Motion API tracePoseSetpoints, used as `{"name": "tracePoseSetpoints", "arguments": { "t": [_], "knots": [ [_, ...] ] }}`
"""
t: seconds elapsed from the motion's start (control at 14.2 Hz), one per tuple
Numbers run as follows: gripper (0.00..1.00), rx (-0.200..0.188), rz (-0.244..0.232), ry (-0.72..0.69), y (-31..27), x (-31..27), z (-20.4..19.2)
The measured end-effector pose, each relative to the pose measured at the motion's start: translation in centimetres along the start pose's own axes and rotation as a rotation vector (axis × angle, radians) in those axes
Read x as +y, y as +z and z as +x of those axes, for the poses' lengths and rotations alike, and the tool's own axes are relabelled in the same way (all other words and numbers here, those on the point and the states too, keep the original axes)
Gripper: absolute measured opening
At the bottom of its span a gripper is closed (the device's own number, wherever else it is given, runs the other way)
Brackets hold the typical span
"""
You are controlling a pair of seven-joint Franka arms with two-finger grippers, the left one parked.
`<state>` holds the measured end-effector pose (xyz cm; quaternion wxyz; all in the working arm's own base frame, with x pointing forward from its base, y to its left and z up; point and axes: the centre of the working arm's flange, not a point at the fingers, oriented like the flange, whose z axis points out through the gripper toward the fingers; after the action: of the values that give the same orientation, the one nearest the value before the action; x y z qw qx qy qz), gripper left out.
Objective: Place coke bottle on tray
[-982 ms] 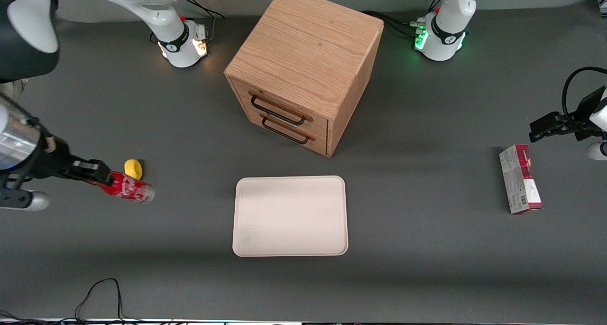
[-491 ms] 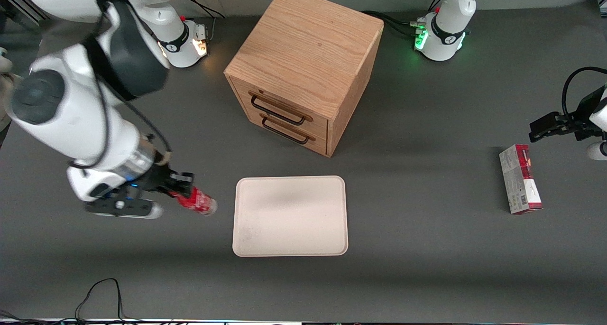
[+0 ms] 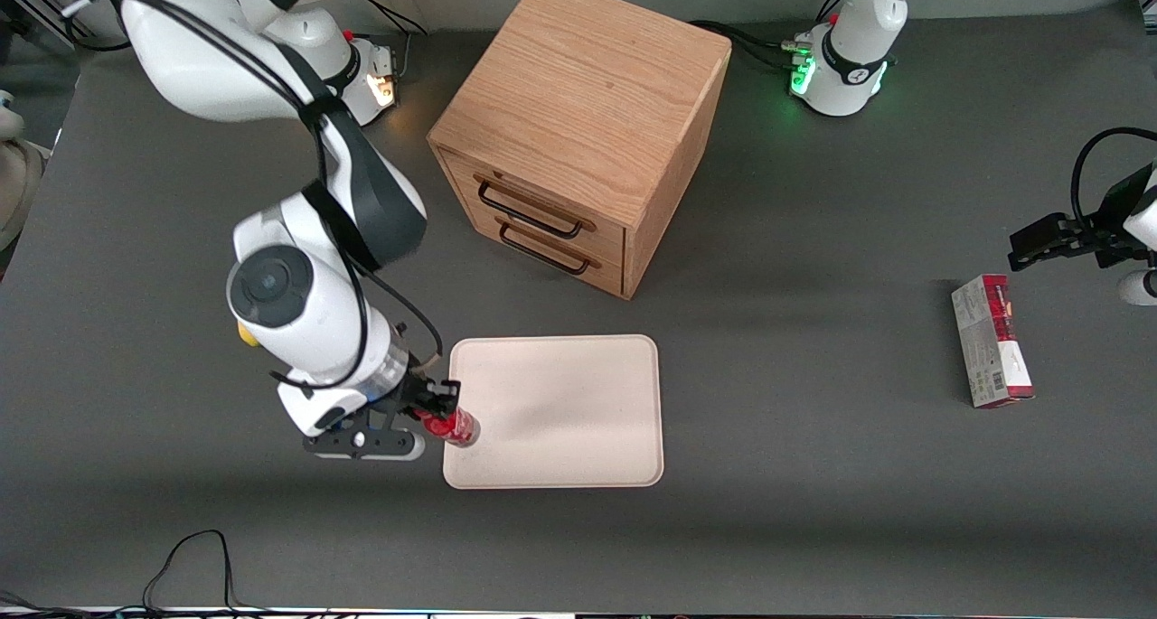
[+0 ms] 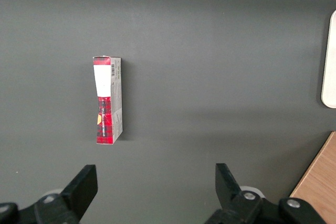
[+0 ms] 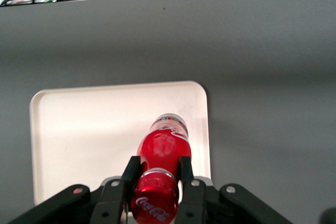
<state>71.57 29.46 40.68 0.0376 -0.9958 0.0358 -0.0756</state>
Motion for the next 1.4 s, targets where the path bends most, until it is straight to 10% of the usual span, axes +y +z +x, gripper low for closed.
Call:
{"name": "tracePoseSetpoints", "arguments": {
  "t": [0.7, 1.19, 1.4],
  "knots": [
    [0.35, 0.007, -0.012, -0.027, 8.9, 1.2, -0.3],
    [0.99, 0.048, -0.006, -0.036, 9.6, 1.0, -0.5],
    [1.0, 0.069, -0.008, -0.035, 6.2, 1.0, -0.1]
  ]
}}
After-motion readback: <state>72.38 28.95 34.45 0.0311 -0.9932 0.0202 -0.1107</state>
